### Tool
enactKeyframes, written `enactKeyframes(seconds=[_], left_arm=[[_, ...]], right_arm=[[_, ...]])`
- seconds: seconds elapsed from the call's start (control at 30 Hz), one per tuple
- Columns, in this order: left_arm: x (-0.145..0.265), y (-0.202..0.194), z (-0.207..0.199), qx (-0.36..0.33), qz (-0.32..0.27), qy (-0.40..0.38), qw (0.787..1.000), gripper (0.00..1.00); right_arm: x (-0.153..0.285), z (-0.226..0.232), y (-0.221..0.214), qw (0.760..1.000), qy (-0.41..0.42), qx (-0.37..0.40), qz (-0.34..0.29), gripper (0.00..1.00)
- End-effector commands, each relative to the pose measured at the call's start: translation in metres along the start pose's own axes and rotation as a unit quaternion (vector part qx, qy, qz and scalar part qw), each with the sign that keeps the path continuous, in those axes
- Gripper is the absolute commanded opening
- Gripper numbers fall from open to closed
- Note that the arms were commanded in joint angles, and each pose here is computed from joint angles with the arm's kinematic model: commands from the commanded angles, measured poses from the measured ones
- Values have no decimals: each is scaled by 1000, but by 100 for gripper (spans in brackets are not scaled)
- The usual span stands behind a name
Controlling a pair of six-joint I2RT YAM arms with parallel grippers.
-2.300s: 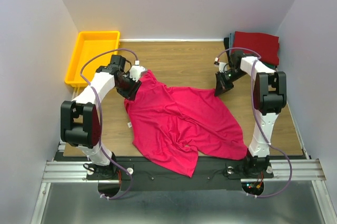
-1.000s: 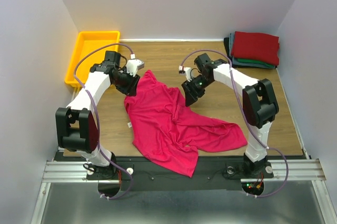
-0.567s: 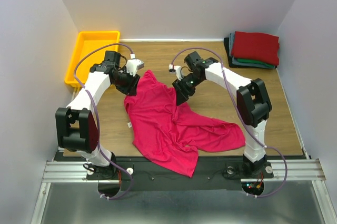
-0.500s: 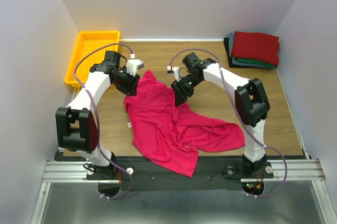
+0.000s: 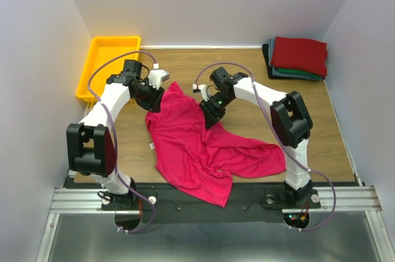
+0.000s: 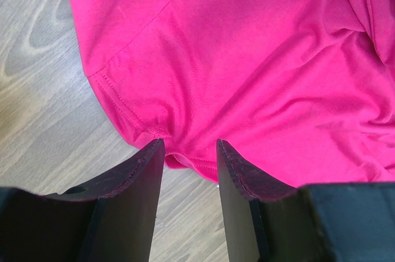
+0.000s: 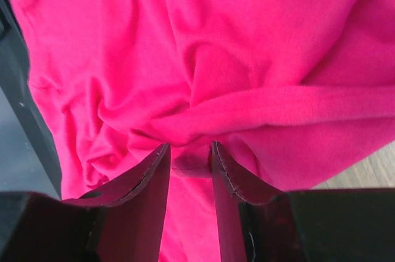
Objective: Fold and stack the t-shirts
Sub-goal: Flatten the tshirt out
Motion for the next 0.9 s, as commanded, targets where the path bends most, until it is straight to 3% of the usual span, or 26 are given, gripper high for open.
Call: enactKeyframes(seconds=[0.0, 0.17, 0.3, 0.53, 0.63, 0.67, 0.7, 0.77, 0.87], left_arm=[[4, 4, 0, -6, -13, -3, 1000, 51], [3, 4, 1, -6, -12, -6, 1000, 51], [3, 5, 1, -7, -11, -5, 1000, 51], [1, 2, 1, -9, -6, -6, 1000, 51], [-3, 0, 2, -5, -1, -12, 1000, 51], [-4, 0, 2, -4, -1, -13, 1000, 51], [-4, 1, 2, -4, 0, -15, 1000, 51], [-2, 4, 3, -6, -4, -14, 1000, 51], [0, 6, 3, -4, -6, -11, 1000, 51]], right_arm=[[19, 15, -1, 999, -16, 48, -19, 40], [27, 16, -13, 997, -37, 63, 1, 32], [36, 20, -19, 997, -53, 60, 4, 12], [54, 31, -51, 996, -75, 44, 21, 12], [53, 36, -63, 997, -52, 39, 39, 23], [53, 39, -66, 997, -45, 38, 49, 37], [55, 39, -67, 997, -45, 40, 55, 45], [61, 37, -68, 994, -74, 57, 63, 55], [78, 37, -65, 985, -127, 104, 52, 59]])
Point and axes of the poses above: each gripper's point midway between its finger pads, its own x axis back along the fingers, its own z axis along the line the jaws close on, y = z × x, the point moved 9 cm from there along x, back along the fingers, and after that the axes turned 8 degrees about -x, right-handed, at the moved point
